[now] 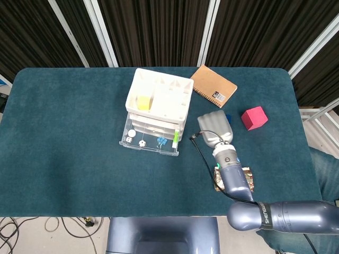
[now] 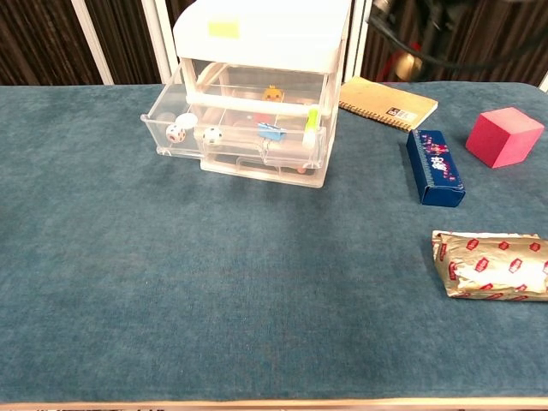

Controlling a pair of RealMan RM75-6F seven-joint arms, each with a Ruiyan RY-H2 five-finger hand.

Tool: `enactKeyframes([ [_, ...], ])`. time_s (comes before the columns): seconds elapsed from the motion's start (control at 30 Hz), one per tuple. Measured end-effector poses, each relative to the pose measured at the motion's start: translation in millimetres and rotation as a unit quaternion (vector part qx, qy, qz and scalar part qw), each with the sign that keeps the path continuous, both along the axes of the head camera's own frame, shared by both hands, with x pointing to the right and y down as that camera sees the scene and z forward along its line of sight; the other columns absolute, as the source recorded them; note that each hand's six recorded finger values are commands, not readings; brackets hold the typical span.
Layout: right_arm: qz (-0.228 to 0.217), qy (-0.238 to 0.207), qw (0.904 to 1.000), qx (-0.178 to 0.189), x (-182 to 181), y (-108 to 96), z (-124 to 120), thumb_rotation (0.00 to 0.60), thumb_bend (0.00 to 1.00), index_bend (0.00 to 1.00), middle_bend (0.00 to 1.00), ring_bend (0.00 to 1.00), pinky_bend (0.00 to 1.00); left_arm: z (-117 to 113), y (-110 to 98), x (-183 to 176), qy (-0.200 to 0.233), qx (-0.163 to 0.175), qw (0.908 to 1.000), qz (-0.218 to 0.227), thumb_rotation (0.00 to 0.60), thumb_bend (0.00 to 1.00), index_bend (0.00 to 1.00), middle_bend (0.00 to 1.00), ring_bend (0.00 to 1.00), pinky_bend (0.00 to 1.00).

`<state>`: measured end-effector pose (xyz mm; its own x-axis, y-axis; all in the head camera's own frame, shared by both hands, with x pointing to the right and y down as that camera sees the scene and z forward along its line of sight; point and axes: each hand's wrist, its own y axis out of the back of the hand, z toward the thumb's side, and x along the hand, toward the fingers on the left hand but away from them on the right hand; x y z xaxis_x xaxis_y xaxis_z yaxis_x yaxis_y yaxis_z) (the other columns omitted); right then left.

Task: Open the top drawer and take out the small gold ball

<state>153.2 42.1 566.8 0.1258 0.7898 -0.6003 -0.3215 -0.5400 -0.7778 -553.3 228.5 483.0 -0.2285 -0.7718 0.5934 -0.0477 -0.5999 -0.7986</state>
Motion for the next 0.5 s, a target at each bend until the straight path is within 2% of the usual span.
enactKeyframes([
  [0.3, 0.02, 0.025, 0.9979, -0.056, 39.0, 31.2, 40.4, 0.6, 0.39, 0.56, 1.0, 1.0, 1.0, 0.4, 0.2, -1.0, -0.002, 0.0, 1.0, -0.001, 0.6, 0.24, 0.13, 0.0, 0.0, 0.1],
  [0.5, 0.031, 0.022, 0.9955, -0.087, 50.2, 53.4, 68.2, 0.6, 0.39, 0.56, 1.0, 1.0, 1.0, 2.1, 1.1, -0.7, -0.004, -0.004, 1.0, 0.001, 0.6, 0.24, 0.13, 0.0, 0.0, 0.11],
])
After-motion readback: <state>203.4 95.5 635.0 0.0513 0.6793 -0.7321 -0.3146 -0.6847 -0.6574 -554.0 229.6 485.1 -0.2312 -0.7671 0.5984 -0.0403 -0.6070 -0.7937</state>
